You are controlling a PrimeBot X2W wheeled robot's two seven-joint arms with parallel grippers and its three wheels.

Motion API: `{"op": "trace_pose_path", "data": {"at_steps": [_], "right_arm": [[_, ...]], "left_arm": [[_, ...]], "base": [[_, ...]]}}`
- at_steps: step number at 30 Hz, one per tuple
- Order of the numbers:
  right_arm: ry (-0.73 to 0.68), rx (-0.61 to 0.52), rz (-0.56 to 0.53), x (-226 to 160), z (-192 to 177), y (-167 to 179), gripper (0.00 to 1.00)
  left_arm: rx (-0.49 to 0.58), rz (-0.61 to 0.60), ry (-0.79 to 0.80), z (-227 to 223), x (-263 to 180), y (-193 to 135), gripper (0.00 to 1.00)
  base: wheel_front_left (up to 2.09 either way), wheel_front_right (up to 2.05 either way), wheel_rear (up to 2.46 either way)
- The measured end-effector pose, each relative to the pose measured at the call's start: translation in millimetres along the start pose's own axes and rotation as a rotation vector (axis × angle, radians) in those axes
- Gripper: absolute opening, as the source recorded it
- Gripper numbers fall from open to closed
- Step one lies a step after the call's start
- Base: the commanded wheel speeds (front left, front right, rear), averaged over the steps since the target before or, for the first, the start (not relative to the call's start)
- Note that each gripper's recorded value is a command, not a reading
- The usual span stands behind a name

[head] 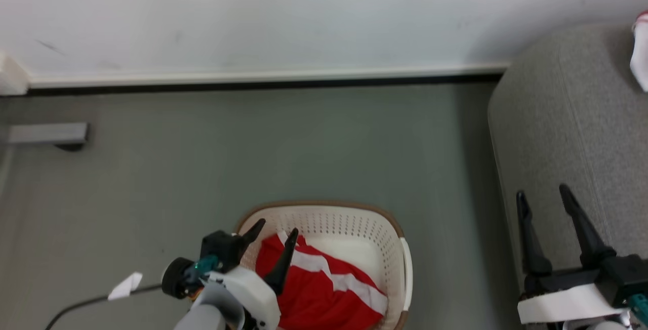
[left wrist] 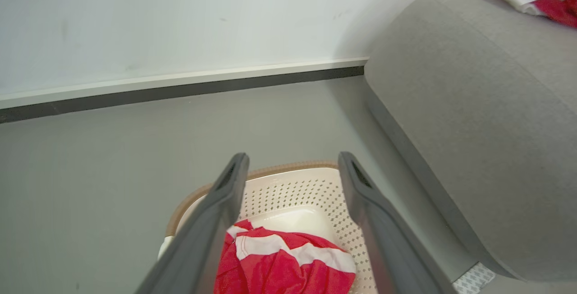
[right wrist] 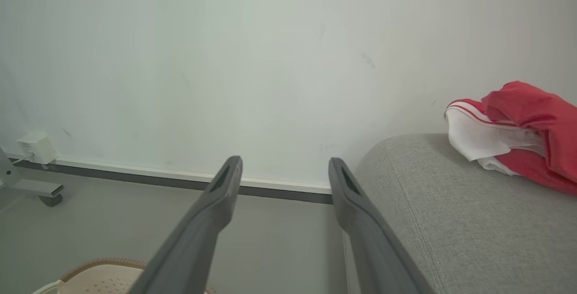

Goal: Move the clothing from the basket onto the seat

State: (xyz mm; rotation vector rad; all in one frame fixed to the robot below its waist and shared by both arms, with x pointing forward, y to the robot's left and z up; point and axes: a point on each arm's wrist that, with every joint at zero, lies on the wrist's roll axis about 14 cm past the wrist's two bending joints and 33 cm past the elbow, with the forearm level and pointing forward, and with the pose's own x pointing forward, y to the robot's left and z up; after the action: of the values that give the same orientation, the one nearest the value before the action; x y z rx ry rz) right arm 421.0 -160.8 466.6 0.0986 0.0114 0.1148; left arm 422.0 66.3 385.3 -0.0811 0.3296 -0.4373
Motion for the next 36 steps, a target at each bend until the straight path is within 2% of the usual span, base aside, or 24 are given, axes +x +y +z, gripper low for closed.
{"op": "trace_pose_path", "data": {"at_steps": [10,16,25,36], "right_arm": [[0.022,0.003,-0.059,31.4,-22.1,-27.8,1.0],[0.042,-0.012,-0.093,44.2,-38.9,-45.2,1.0],[0.118,-0.03,-0.11,54.1,-80.8,-58.5,1.0],[0.179,-0.023,-0.102,63.6,-121.7,-61.4,1.0]], "left_arm": [[0.022,-0.101,0.403,-99.1,55.1,-0.3,1.0],[0.008,-0.117,0.577,-151.8,76.6,9.4,1.0],[-0.011,-0.116,0.741,-222.0,95.7,26.0,1.0],[0.016,-0.104,0.847,-281.5,105.1,40.8,1.0]], "base": [[0.0,0.0,0.0],[0.0,0.0,0.0],[0.0,0.0,0.0],[0.0,0.0,0.0]]}}
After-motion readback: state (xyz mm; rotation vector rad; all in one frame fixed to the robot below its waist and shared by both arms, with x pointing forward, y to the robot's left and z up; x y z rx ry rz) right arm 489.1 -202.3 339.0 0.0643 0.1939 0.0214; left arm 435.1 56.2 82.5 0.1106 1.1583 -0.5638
